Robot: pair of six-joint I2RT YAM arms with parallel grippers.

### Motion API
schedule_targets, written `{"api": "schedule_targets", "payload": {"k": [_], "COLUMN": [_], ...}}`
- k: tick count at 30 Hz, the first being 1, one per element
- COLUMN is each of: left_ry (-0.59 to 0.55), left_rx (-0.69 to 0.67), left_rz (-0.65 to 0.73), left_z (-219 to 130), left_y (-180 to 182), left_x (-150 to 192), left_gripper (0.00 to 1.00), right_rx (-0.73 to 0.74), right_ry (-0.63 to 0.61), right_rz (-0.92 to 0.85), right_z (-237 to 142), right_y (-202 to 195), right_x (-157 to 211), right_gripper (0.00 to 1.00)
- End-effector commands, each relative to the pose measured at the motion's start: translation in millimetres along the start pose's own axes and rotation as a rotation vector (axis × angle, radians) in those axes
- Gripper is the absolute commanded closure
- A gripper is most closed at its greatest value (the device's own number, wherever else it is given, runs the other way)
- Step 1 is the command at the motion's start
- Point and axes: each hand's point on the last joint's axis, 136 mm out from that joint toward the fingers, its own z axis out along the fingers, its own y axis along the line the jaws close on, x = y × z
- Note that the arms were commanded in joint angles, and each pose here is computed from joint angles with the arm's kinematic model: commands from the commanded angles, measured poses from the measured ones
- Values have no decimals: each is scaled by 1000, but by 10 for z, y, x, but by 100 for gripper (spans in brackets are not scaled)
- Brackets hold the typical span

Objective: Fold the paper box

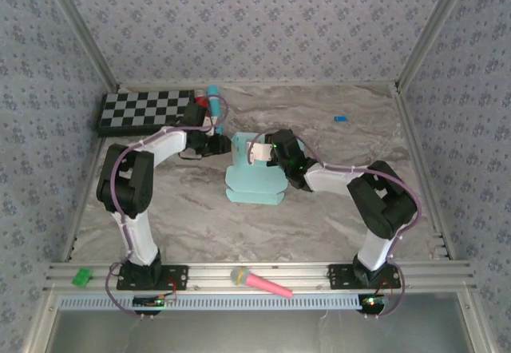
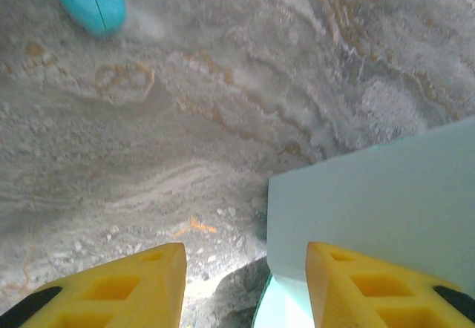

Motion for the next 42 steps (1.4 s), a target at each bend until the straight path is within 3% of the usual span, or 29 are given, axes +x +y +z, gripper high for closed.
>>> {"api": "schedule_targets", "payload": {"k": [1,9,23,34,38,42], "left_ry": [-31,-39,-123,-121,-131,-178], "left_rx": [62,93,175,220,179,184], "left_rz": [37,77,266,331,336,363], "left_z": [-135,-148,-67,-8,62,123], "left_y": [-204,-236,-434,-550,-490,-491], "left_x": [-9,49,-82,-22,-49,-89], "left_gripper": [55,58,38,40,41,47], "right_rx": [-10,-11,-26,-29,-32,-39], "right_ry": [7,-2,0,-1,-9,-15], "right_rz": [17,18,16,13,13,14], "right_z": [37,29,11,7,-12,-23], "right_y": [26,37,106,98,97,118], "right_x": [-20,-56,-76,-89,-106,-112], "right_gripper": [100,100,100,100,100,100]}}
